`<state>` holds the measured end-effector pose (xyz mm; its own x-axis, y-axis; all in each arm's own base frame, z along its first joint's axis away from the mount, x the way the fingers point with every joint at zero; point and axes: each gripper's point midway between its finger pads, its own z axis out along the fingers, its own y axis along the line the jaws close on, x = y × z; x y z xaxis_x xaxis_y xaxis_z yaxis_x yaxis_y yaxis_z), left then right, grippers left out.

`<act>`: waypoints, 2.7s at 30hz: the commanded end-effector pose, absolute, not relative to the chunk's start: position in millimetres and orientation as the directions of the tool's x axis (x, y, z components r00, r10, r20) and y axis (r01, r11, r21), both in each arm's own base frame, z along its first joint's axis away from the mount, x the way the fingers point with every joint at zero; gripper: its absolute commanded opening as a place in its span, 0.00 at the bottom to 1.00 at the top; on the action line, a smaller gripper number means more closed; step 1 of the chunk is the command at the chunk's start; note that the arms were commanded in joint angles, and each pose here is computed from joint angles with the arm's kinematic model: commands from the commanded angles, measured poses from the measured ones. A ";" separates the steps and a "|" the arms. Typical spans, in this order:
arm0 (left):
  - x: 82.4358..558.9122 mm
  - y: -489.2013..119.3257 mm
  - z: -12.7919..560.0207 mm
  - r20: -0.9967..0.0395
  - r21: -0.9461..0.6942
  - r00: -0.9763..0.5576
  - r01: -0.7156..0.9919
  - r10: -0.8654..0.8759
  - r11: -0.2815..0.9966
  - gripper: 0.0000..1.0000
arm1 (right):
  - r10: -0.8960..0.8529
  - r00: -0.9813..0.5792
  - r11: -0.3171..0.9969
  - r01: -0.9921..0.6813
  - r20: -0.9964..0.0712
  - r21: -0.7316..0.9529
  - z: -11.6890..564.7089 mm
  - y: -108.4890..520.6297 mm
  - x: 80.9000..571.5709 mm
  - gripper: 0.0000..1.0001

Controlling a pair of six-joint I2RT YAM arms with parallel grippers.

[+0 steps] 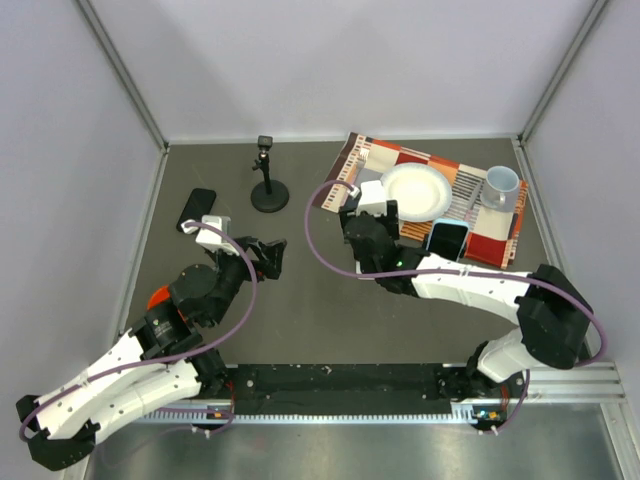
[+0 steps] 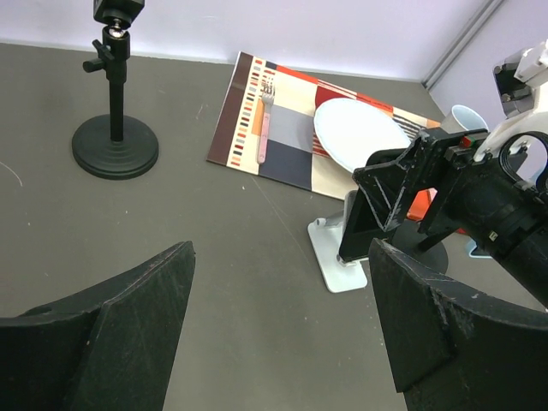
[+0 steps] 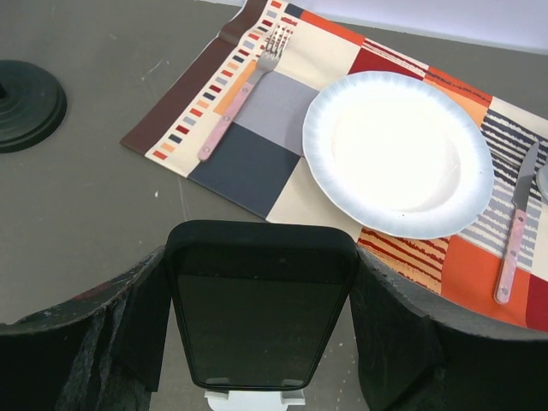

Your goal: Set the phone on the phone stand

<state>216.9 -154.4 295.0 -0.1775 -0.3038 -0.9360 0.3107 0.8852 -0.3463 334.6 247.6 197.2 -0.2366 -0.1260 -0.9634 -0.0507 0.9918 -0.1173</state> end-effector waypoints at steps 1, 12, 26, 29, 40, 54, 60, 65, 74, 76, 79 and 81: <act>220.1 -153.3 302.1 -0.935 -0.351 -0.152 0.305 -0.319 0.885 0.87 | -0.041 -0.194 0.999 0.016 -0.980 -0.045 209.9 242.8 344.0 0.02; 222.5 -156.1 301.4 -0.938 -0.344 -0.155 0.309 -0.310 0.887 0.87 | -0.032 -0.222 0.998 0.045 -0.975 -0.043 201.8 235.2 343.5 0.04; 222.7 -161.8 311.6 -0.921 -0.390 -0.171 0.337 -0.351 0.857 0.92 | -0.003 -0.275 0.998 0.054 -0.961 -0.019 178.8 230.5 335.0 0.24; 223.8 -163.5 318.6 -0.907 -0.419 -0.194 0.358 -0.373 0.834 0.92 | -0.007 -0.283 0.999 0.041 -0.959 -0.019 176.4 233.9 334.7 0.29; 240.0 -142.8 325.3 -0.865 -0.498 -0.244 0.325 -0.438 0.804 0.92 | -0.012 -0.295 1.000 0.023 -0.955 -0.020 174.1 233.4 334.8 0.49; 245.1 -140.9 328.7 -0.861 -0.507 -0.250 0.329 -0.444 0.797 0.91 | -0.068 -0.304 0.995 -0.096 -0.950 -0.040 191.5 238.6 330.7 0.99; 250.9 -142.1 329.3 -0.860 -0.506 -0.266 0.335 -0.435 0.795 0.92 | -0.091 -0.308 0.977 -0.211 -0.947 -0.025 219.5 247.8 318.9 0.99; 274.3 -134.9 326.8 -0.864 -0.485 -0.303 0.289 -0.402 0.826 0.95 | -0.077 -0.314 0.959 -0.284 -0.946 0.016 249.4 241.1 298.1 0.99; 385.8 -108.4 290.2 -0.795 -0.371 -0.568 0.178 -0.212 0.911 0.97 | -0.035 -0.332 0.761 -0.620 -0.943 0.190 288.2 246.8 215.4 0.99; 404.7 -104.9 299.1 -0.830 -0.289 -0.542 0.222 -0.129 0.931 0.90 | -0.026 -0.335 0.725 -0.655 -0.942 0.213 293.9 242.0 199.8 0.99; 430.2 -107.3 278.4 -0.822 -0.223 -0.569 0.275 -0.029 0.935 0.84 | -0.029 -0.349 0.713 -0.664 -0.937 0.225 295.0 232.6 187.5 0.99; 447.8 -104.6 264.4 -0.798 -0.186 -0.603 0.277 0.019 0.943 0.83 | -0.009 -0.337 0.705 -0.669 -0.941 0.233 302.8 224.0 179.5 0.99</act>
